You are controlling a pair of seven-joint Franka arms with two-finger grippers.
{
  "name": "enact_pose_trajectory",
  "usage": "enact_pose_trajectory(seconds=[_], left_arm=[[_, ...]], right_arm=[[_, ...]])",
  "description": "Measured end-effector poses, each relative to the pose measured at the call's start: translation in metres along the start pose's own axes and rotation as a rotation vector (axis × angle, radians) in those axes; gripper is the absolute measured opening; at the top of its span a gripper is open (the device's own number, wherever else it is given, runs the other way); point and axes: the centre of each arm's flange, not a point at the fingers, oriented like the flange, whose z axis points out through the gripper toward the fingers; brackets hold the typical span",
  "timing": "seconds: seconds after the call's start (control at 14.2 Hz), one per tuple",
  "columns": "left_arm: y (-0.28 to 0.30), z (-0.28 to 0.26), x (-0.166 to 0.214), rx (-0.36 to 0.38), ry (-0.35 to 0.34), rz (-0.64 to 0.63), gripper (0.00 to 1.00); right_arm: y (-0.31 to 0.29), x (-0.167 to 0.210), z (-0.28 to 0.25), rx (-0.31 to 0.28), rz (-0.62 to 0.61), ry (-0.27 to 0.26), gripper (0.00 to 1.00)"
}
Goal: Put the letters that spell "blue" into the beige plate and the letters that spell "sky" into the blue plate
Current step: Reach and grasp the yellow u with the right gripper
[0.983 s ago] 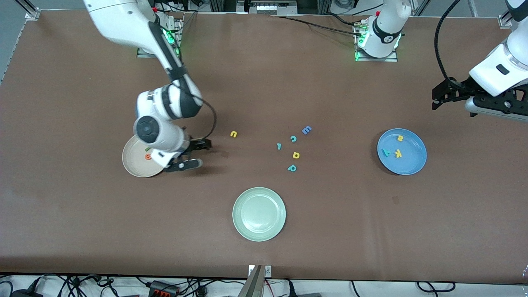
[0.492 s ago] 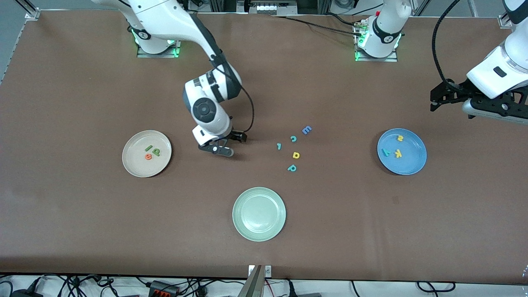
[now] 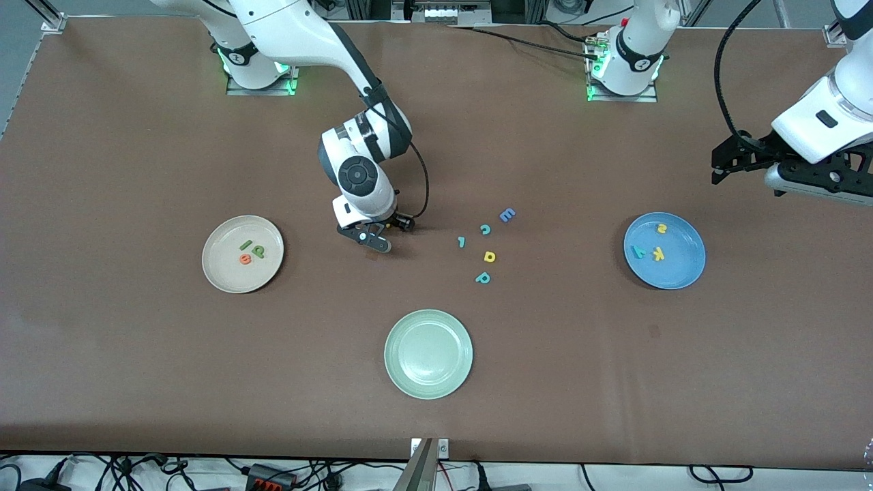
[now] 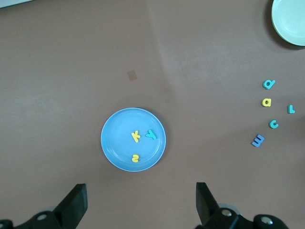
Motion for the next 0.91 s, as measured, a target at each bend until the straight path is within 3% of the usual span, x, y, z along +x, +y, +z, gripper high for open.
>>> enact_pose_trajectory(seconds=[0.14, 0.21, 0.28, 0.35, 0.49, 0.63, 0.91], left_arm=[[0.0001, 0.0001, 0.0001, -0.001, 0.000, 0.000, 1.00], [0.0003, 0.0002, 0.0001, -0.004, 0.000, -0.001, 1.00], [0.0006, 0.0004, 0.0002, -0.012, 0.001, -0.002, 1.00], [0.0002, 0.0005, 0.0002, -0.016, 0.001, -0.004, 1.00], [-0.0011, 0.0009, 0.0002, -0.018, 0.001, -0.007, 1.00], [-0.0016, 0.0025, 0.0009, -0.019, -0.002, -0.008, 1.00], [-0.0015, 0.0033, 0.0018, -0.019, -0.003, -0.007, 1.00]], right_arm=[[-0.0006, -0.0001, -0.0016, 0.003, 0.003, 0.001, 0.68], [-0.0007, -0.0002, -0.0017, 0.003, 0.003, 0.001, 0.68], [-0.0012, -0.0003, -0.0028, 0.005, 0.003, 0.003, 0.61], [-0.0021, -0.0004, -0.0048, 0.009, 0.002, 0.004, 0.48], [-0.0023, -0.0007, -0.0053, 0.009, 0.004, 0.004, 0.41], [-0.0030, -0.0011, -0.0063, 0.011, 0.004, 0.005, 0.25], [-0.0027, 0.0018, -0.0080, 0.014, 0.008, 0.010, 0.25]])
